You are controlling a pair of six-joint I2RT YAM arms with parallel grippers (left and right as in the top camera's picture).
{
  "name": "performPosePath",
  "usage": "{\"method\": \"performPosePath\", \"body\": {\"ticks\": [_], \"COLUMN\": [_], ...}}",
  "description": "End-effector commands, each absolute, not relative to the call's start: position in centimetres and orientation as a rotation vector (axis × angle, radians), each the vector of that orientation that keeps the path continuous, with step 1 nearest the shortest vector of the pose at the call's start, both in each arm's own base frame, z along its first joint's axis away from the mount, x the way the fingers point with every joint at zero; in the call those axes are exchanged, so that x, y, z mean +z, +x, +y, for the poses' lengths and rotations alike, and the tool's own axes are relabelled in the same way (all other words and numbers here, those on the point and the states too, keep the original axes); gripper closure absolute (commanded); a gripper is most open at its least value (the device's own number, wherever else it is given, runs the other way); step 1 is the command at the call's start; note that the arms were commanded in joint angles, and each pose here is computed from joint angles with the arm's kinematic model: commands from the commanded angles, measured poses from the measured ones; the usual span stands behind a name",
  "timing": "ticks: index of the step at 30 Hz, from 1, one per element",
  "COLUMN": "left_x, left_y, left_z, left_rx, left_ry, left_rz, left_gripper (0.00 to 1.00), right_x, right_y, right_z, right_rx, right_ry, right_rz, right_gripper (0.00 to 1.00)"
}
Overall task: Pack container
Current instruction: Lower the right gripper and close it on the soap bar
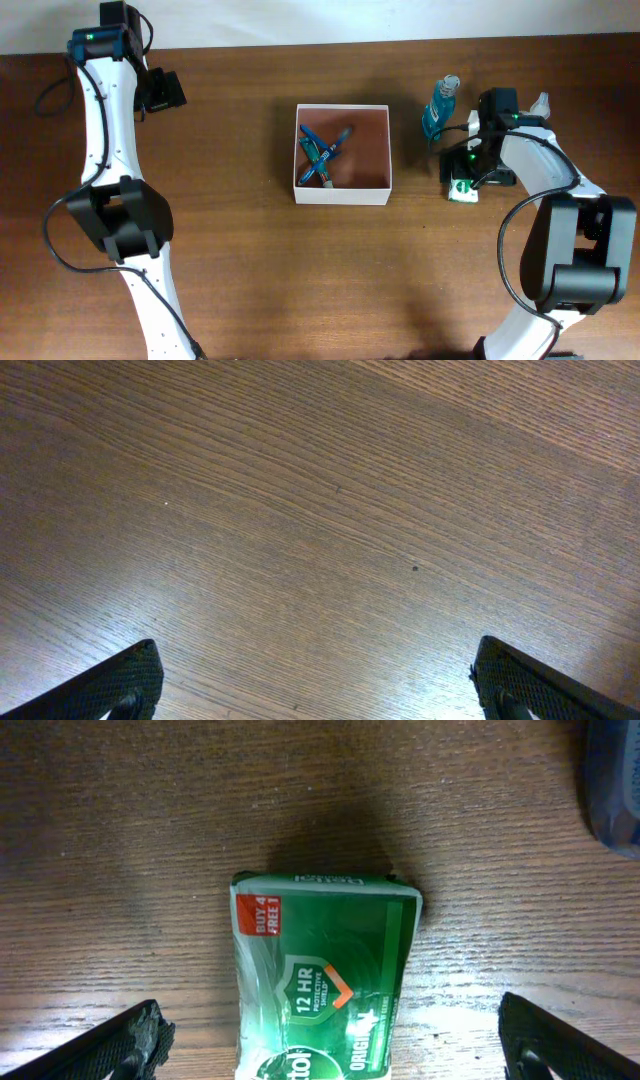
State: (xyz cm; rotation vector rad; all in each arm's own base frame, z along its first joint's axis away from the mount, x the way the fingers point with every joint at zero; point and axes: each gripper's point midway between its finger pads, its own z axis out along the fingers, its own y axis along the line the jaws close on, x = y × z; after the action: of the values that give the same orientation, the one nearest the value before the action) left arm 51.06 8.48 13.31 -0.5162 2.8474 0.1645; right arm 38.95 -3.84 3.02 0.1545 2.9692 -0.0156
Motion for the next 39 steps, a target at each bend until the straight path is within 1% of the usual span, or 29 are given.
{"method": "performPosePath", "body": {"ticks": [1,18,36,39], "left_x": [14.0,14.0,14.0,14.0], "left_y": [50.9,50.9,50.9,50.9], "left_z": [8.9,8.9,8.9,8.9], "left_rx": [0.181,0.181,0.181,0.181], "left_ry": [-0.515,-0.515,-0.515,-0.516], "left_rz": [2.835,2.835,2.835,2.835], "left_gripper": [0.01,0.01,0.01,0.01], "right_x": [2.6,0.8,0.8,0.8], "right_y": [38.7,38.4,39.0,39.1], "right_z": [-3.6,-3.5,-3.6,-3.6], "right_rx": [-0.010,-0.008,-0.009,-0.010], "right_ry": [0.161,0.162,0.161,0.161], "right_rz": [2.980,3.017,2.993,2.992], "right_gripper": [0.02,0.01,0.00,0.04]}}
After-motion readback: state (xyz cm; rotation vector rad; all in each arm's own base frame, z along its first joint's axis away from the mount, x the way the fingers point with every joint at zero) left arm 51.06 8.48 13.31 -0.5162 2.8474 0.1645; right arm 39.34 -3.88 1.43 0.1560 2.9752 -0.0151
